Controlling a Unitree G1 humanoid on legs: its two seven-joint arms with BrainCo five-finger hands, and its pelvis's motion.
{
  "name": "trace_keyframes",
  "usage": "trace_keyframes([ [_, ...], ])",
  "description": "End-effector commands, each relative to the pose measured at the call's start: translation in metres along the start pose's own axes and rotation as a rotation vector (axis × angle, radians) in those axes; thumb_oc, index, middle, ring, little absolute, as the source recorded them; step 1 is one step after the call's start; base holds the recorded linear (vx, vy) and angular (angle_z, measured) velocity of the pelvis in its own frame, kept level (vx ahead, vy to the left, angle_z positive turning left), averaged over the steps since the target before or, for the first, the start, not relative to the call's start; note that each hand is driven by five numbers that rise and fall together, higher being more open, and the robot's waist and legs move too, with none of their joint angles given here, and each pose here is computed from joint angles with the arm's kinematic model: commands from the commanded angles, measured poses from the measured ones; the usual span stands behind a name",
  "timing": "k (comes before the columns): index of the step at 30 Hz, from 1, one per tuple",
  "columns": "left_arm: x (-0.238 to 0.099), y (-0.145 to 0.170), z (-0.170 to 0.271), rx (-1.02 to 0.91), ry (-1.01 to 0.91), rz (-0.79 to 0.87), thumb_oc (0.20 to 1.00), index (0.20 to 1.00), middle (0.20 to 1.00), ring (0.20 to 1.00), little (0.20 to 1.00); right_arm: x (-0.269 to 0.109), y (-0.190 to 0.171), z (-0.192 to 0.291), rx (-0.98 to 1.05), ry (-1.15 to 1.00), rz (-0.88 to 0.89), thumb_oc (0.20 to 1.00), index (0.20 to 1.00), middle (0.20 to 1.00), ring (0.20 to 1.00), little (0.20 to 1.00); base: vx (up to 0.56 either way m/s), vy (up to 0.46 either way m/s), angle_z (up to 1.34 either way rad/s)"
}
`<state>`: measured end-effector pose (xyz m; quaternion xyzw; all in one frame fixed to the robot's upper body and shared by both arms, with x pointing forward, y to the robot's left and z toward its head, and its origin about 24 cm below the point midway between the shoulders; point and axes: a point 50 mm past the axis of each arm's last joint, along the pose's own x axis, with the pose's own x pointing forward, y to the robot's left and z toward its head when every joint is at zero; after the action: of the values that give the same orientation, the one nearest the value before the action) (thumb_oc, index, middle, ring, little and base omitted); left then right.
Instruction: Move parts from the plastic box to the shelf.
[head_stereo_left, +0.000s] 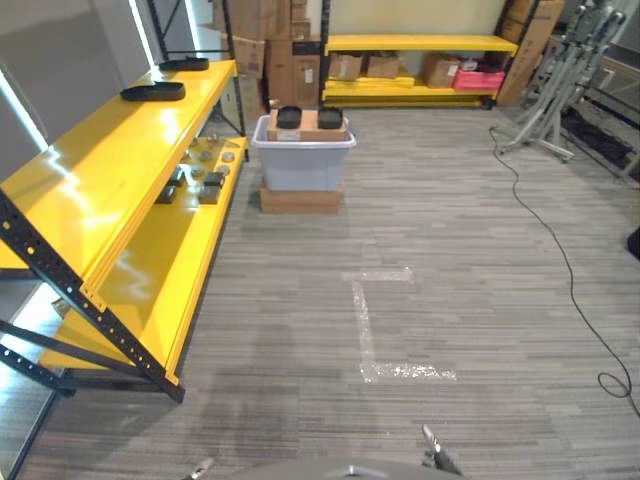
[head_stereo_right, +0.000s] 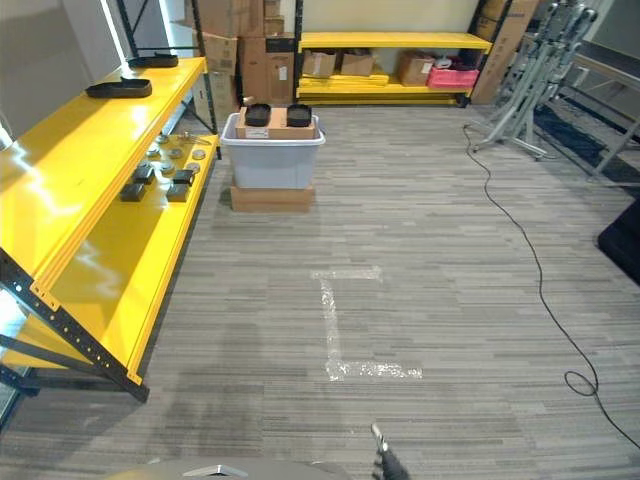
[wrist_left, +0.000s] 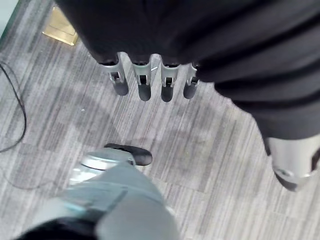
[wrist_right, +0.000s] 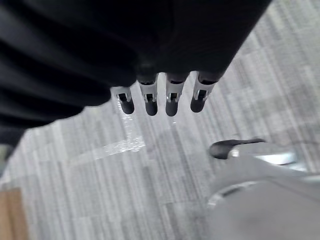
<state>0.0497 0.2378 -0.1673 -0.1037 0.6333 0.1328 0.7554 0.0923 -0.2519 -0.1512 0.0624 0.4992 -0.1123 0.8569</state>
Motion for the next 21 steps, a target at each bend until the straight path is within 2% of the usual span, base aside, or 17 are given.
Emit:
trace_keyframes([
  [1, 0.001, -0.01, 0.03, -0.01, -0.063, -0.026, 1.0, 1.0, 1.0, 1.0, 1.0, 0.004, -0.012, 0.018, -0.02, -0.003, -0.047, 1.0, 1.0, 1.0, 1.0, 1.0, -0.02, 0.001, 0.09],
  [4, 0.001, -0.01, 0.03, -0.026, -0.072, 0.001, 1.0, 1.0, 1.0, 1.0, 1.0, 0.003, -0.016, 0.014, -0.009, 0.01, -0.093, 1.0, 1.0, 1.0, 1.0, 1.0, -0.01, 0.0, 0.05],
  [8, 0.001, -0.005, 0.03, -0.031, -0.068, 0.049, 1.0, 1.0, 1.0, 1.0, 1.0, 0.002, -0.014, 0.007, -0.022, 0.043, -0.069, 1.0, 1.0, 1.0, 1.0, 1.0, 0.0, 0.009, 0.0],
  [12, 0.001, -0.002, 0.031, -0.025, -0.078, 0.072, 1.0, 1.0, 1.0, 1.0, 1.0, -0.001, -0.009, -0.018, 0.045, 0.239, -0.01, 1.0, 1.0, 1.0, 1.0, 1.0, 0.0, 0.0, 0.0],
  [21, 0.0, -0.008, 0.042, 0.041, -0.132, 0.021, 1.0, 1.0, 1.0, 1.0, 1.0, 0.001, -0.008, -0.009, -0.027, 0.203, 0.03, 1.0, 1.0, 1.0, 1.0, 1.0, 0.0, 0.008, 0.0],
])
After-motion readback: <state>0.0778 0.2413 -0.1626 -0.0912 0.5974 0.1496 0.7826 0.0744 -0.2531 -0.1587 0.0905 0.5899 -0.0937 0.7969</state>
